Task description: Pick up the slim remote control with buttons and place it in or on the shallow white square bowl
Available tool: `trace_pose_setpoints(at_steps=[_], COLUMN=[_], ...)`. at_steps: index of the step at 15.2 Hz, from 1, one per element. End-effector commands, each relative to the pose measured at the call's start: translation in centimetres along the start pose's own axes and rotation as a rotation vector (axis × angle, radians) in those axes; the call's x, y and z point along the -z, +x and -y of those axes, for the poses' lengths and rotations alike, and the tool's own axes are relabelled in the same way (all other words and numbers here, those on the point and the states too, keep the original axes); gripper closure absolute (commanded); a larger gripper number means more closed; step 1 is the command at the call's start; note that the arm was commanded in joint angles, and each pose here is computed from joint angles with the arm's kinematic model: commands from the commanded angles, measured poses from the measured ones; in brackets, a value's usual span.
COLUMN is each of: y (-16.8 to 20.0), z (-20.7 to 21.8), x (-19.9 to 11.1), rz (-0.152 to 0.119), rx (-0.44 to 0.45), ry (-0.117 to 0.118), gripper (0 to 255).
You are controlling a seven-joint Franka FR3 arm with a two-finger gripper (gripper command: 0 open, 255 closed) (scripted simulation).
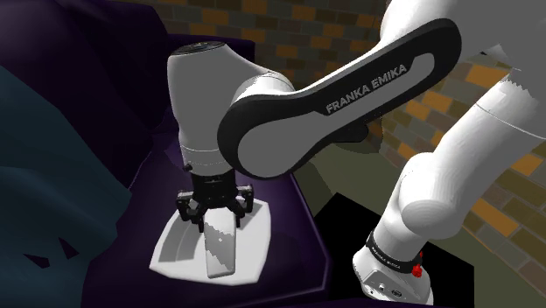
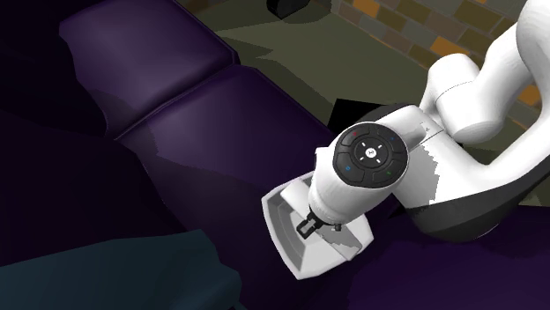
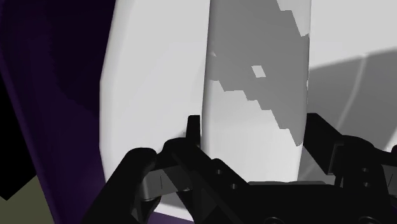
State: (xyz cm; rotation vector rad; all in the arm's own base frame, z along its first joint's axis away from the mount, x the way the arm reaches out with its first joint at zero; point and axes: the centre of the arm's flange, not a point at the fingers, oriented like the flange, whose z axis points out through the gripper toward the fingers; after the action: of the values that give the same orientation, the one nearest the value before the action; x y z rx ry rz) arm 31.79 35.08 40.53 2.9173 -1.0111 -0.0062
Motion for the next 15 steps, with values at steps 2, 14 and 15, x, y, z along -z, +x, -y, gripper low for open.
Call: trace_pose_setpoints(at_steps=[2,14,15], y=[-0.03,-0.02,-0.03], z=[0.09,0.10,0.09], x=[-1.48,-1.47,-1.48], rz=[0.000,0.000,0.000], rx=[0.000,0.000,0.000], ry=[0.001,0.001,0.001], gripper=[255,0,0])
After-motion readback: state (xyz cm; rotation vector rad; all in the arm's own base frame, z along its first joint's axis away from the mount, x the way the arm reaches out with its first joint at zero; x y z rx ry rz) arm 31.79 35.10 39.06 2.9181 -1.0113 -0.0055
